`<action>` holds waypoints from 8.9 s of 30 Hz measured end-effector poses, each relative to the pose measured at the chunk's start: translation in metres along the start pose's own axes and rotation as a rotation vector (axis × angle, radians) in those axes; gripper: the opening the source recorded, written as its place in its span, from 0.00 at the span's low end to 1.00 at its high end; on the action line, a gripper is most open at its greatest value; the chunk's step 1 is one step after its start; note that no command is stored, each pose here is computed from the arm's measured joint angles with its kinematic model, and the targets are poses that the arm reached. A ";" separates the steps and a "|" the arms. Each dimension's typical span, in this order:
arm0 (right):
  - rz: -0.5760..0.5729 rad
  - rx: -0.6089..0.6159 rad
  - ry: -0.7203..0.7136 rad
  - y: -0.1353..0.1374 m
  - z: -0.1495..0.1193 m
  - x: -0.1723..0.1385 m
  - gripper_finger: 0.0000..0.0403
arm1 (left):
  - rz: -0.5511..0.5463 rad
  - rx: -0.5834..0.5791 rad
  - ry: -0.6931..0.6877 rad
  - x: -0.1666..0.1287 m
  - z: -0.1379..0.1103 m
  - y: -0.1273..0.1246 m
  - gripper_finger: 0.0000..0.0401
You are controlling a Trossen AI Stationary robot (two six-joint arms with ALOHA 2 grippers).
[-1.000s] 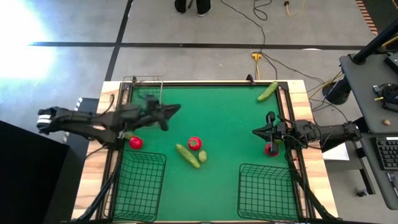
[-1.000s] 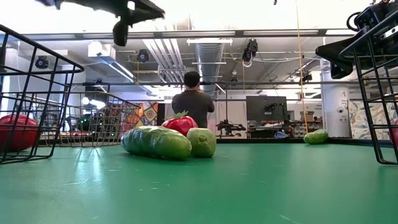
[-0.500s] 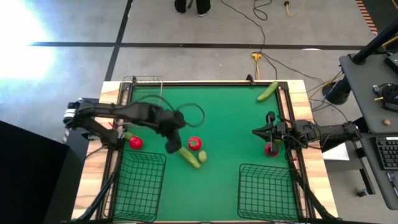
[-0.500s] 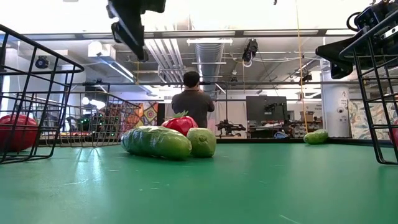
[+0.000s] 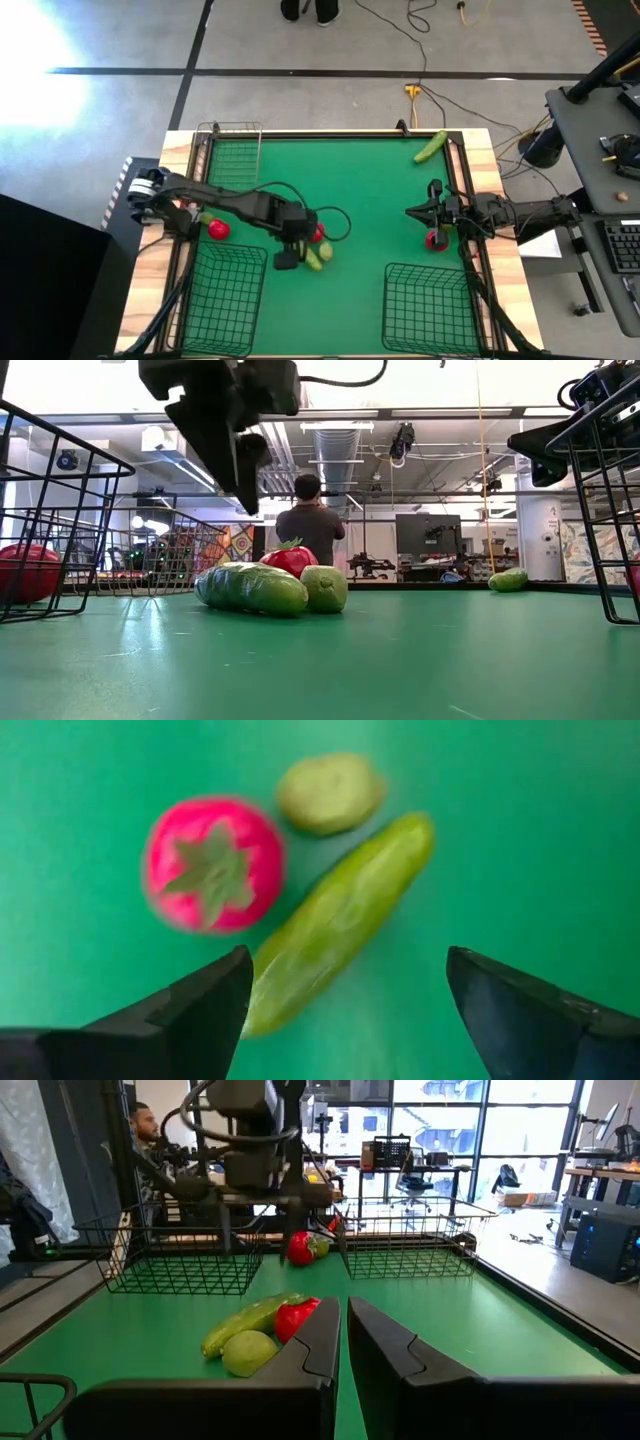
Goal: Sort produce into baskets
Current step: Put the bottom cucumber into the bottom left wire basket, then put the cucumber into the bottom left wire basket
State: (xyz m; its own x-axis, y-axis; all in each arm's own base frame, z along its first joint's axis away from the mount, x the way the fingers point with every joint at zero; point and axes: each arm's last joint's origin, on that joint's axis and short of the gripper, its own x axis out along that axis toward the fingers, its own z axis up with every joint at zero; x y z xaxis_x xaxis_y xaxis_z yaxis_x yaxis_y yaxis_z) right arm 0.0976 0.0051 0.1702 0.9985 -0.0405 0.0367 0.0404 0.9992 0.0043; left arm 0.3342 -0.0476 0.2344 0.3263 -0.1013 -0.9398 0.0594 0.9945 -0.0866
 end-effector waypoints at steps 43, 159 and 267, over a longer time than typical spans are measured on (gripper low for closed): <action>0.000 0.000 0.000 0.000 0.000 0.000 0.04 | 0.058 -0.196 0.078 0.009 0.008 -0.005 0.38; -1.912 1.231 0.401 -0.187 0.000 0.092 0.81 | 0.319 -0.617 -0.833 -0.158 -0.173 0.017 0.81; -0.332 -0.076 1.178 -0.057 -0.021 0.300 0.62 | 0.175 -0.124 -0.699 -0.117 -0.061 0.012 0.82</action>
State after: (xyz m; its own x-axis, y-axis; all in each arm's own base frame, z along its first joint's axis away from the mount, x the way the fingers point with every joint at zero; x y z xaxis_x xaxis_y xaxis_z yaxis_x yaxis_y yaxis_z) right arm 0.3957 -0.0644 0.1604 0.3606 -0.3053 -0.8813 0.2623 0.9400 -0.2182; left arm 0.2390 -0.0224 0.3234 0.8496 0.1063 -0.5166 -0.1422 0.9894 -0.0302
